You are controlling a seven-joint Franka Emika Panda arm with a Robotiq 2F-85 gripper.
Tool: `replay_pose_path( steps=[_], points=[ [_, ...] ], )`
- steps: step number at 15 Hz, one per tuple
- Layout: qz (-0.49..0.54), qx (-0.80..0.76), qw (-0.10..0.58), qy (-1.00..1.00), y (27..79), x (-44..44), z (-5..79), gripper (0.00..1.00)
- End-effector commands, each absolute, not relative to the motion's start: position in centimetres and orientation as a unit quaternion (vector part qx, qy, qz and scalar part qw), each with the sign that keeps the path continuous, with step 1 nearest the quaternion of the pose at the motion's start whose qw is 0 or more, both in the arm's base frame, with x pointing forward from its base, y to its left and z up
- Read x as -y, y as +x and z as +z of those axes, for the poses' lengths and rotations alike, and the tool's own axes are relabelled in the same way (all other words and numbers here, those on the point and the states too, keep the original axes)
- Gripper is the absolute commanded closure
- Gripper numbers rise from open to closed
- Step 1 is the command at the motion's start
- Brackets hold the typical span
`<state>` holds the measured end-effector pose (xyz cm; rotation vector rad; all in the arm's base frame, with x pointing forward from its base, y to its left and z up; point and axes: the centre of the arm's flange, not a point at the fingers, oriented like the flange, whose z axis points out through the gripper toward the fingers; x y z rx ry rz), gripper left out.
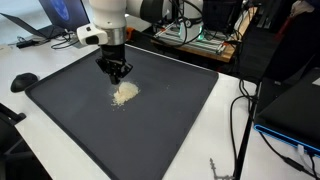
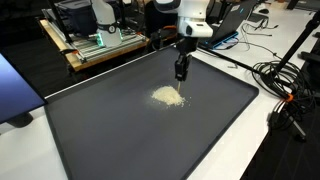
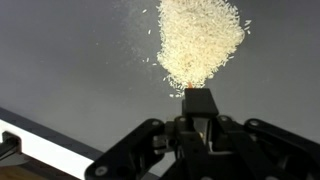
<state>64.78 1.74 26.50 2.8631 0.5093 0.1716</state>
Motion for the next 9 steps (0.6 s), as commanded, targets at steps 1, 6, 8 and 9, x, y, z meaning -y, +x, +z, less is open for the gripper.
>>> replay_pose_path(
  steps=[1,6,8,9],
  points=[
    [0.055,-0.152,0.182,0.97,63.3,-4.6,29.2,0.96],
    [0.051,-0.133,0.289,0.947,63.4,-10.7,29.5,0.96],
    [0.048,-0.126,0.334,0.933,63.6,-13.1,28.8,0.96],
    [0.046,-0.124,0.353,0.926,63.7,-14.2,28.3,0.96]
  ],
)
